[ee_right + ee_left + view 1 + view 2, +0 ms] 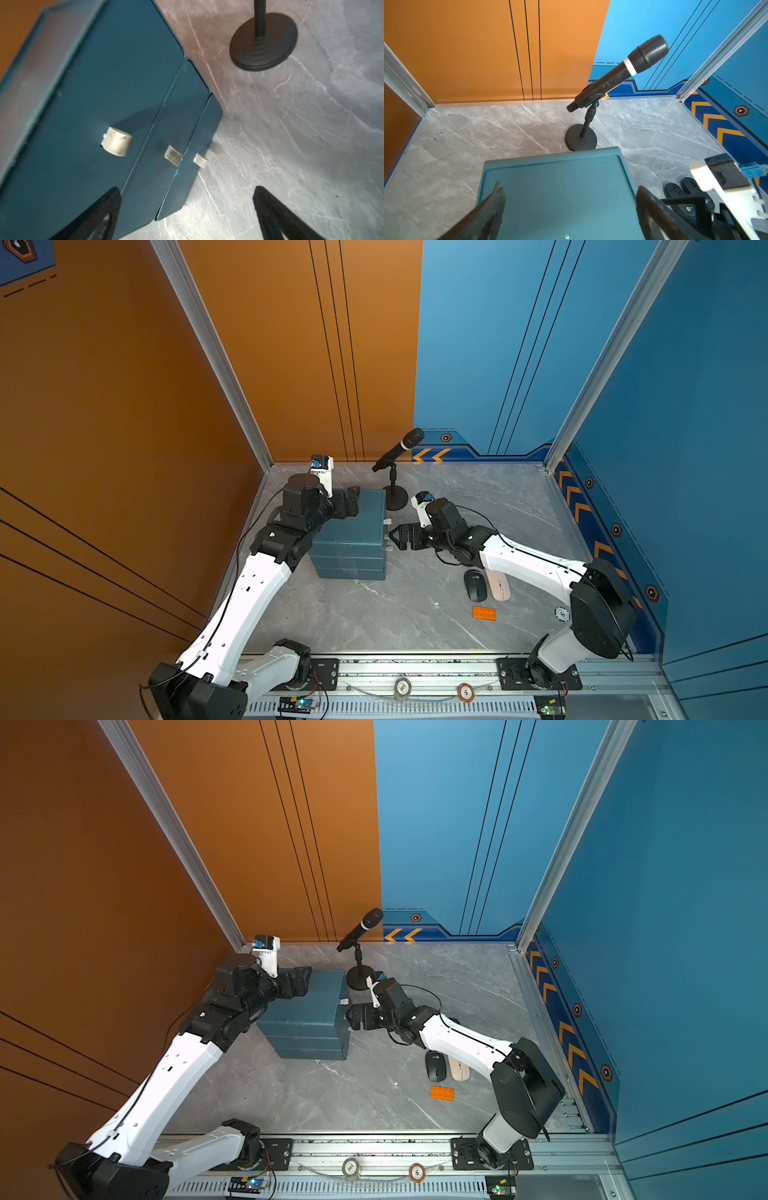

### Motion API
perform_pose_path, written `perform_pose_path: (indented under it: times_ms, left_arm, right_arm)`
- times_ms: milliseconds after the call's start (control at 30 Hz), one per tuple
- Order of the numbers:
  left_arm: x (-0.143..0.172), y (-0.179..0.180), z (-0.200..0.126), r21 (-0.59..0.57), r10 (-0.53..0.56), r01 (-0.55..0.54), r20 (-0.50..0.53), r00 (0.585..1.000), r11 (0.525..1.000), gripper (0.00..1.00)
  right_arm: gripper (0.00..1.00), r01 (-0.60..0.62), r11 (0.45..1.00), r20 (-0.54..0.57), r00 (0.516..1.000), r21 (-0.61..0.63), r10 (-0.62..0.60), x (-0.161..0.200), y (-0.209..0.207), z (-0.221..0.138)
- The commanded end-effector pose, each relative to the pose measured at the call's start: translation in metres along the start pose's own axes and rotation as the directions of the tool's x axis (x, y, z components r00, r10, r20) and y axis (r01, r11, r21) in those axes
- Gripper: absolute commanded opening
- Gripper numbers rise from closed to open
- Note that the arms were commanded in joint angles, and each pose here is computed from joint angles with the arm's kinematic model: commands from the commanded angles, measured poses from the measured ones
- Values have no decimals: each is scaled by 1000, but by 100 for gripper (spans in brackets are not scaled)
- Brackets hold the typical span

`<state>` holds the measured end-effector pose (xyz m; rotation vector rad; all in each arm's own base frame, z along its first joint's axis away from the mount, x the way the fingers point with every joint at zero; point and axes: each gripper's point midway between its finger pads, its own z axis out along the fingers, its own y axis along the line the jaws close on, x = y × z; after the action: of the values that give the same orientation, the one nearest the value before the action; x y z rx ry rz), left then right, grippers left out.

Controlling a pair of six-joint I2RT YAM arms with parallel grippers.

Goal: Take the mice out of the drawer
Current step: Close the drawer of the storage box.

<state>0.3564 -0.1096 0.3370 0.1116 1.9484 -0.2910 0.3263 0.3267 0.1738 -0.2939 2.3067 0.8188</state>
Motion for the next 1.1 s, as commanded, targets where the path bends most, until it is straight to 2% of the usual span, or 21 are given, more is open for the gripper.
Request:
perform_pose_path:
  times_ms: [0, 100, 267, 400, 433, 500, 633, 800, 1067]
  left_arm:
    - [7, -11, -5, 33, 77, -76, -31, 997, 997, 98]
    - [26, -27, 4, 92, 151, -145, -64, 987, 985, 98]
    - [49, -42, 15, 123, 247, -238, -63, 967, 963, 98]
    - [57, -42, 19, 121, 244, -235, -68, 967, 964, 98]
    - [72, -39, 23, 122, 245, -233, -95, 965, 965, 98]
    - [79, -37, 24, 106, 241, -231, -93, 966, 967, 98]
    - [82, -30, 24, 64, 211, -209, -34, 977, 976, 98]
    - [97, -16, 23, -3, 196, -196, -56, 979, 981, 98]
    - [116, -10, 19, -14, 178, -180, -89, 980, 984, 98]
  right_arm:
    - [100, -57, 998, 54, 997, -26, 58, -6, -6, -8]
    - [100, -81, 995, 62, 994, -60, 85, -3, -7, -11]
    - [100, -116, 987, 56, 991, -107, 123, 7, -6, -8]
    - [99, -163, 977, 48, 984, -139, 171, 17, -8, -2]
    - [98, -178, 973, 42, 982, -147, 186, 20, -9, 1]
    - [95, -206, 963, 23, 977, -174, 213, 25, -7, 7]
    - [88, -246, 933, -16, 968, -261, 251, 29, 4, 23]
    - [77, -312, 899, -69, 950, -309, 305, 38, 6, 50]
    - [72, -366, 874, -111, 930, -320, 349, 50, -1, 82]
